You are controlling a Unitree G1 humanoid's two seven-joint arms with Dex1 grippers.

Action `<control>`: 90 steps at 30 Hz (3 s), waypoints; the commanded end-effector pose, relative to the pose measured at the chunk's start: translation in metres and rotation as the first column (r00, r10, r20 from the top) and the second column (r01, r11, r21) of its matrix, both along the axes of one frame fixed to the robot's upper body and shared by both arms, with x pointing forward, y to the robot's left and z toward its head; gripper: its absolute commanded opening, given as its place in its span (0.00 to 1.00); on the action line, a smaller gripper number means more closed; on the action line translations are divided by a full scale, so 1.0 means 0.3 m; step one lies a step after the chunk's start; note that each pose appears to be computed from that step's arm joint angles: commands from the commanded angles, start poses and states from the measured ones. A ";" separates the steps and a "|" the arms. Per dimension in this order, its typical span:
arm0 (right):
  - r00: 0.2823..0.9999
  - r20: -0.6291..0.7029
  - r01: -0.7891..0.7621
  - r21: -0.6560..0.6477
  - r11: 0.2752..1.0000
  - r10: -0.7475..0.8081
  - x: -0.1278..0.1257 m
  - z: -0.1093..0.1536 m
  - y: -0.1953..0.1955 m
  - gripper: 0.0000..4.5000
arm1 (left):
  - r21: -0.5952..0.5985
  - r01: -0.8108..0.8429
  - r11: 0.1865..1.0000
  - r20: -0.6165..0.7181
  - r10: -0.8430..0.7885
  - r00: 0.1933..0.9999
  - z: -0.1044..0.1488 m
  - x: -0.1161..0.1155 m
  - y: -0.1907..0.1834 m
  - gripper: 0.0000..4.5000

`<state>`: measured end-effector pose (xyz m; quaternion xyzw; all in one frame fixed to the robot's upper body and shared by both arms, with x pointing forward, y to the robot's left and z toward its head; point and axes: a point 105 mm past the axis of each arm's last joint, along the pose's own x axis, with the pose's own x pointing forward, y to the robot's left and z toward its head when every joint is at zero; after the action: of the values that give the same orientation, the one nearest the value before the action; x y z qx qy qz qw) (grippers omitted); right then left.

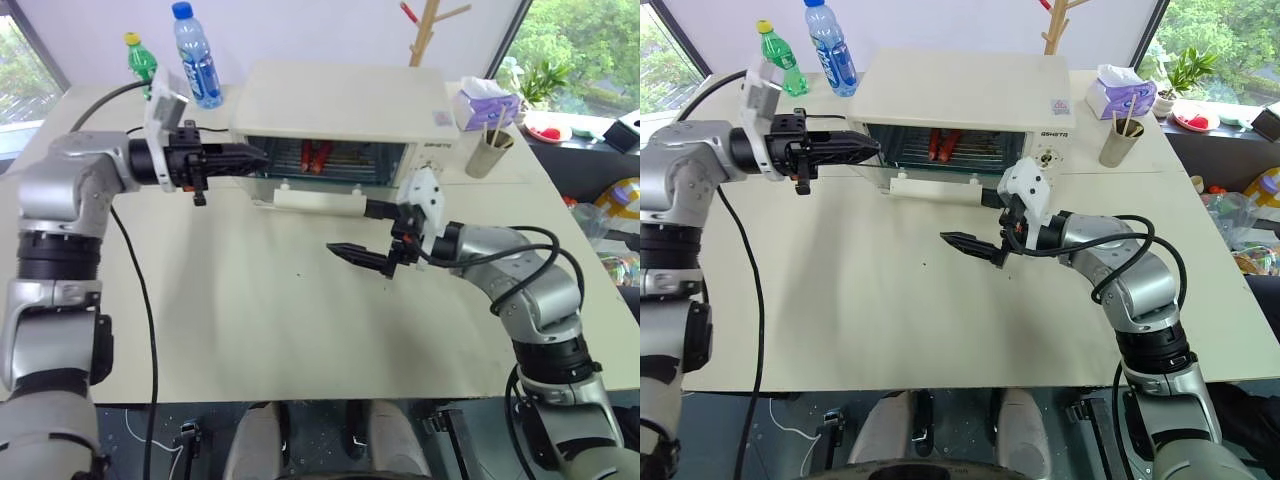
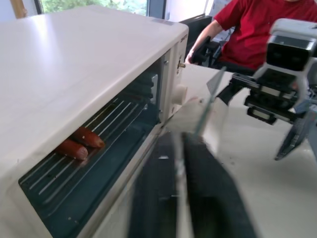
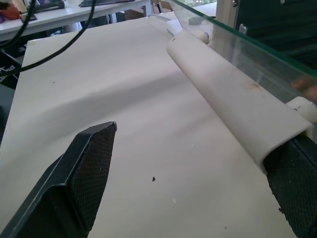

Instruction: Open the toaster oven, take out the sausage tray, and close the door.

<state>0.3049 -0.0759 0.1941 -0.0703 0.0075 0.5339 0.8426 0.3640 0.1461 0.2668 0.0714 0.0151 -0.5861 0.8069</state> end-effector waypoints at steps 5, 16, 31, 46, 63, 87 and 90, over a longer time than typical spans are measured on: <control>0.996 0.071 -0.055 0.046 0.997 0.051 -0.056 0.061 0.034 1.00 | 0.098 -0.032 0.995 0.100 0.022 0.995 -0.001 0.070 -0.024 0.02; 0.996 0.060 0.061 -0.017 0.998 -0.060 -0.027 0.019 -0.024 1.00 | 0.223 -0.025 0.974 0.125 -0.003 0.992 -0.090 0.091 -0.004 0.02; 0.990 -0.134 0.023 -0.157 0.987 -0.044 -0.213 -0.040 -0.238 1.00 | 0.209 0.017 0.978 0.046 -0.027 0.999 -0.158 0.042 0.010 0.02; 0.986 -0.111 0.108 -0.116 0.987 -0.121 -0.216 0.079 -0.345 1.00 | 0.299 0.074 0.951 -0.076 -0.054 0.996 -0.424 -0.067 -0.017 0.02; 0.978 0.025 0.209 -0.109 0.972 -0.208 -0.085 0.092 -0.302 1.00 | 0.068 -0.045 0.997 -0.076 0.050 0.996 -0.175 -0.081 0.065 0.66; 0.719 0.695 0.487 -0.495 0.720 -0.009 0.327 -0.017 0.025 1.00 | 0.024 -0.106 0.994 -0.039 0.107 0.994 -0.057 -0.189 0.093 0.99; 0.697 0.717 0.522 -0.487 0.700 -0.022 0.373 -0.014 0.032 1.00 | 0.026 -0.102 0.994 -0.039 0.103 0.994 -0.062 -0.187 0.090 0.99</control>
<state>0.4105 -0.0689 0.1720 -0.5336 -0.0621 0.3141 0.7828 0.3112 0.1779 0.2397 0.0556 0.0620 -0.5344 0.8411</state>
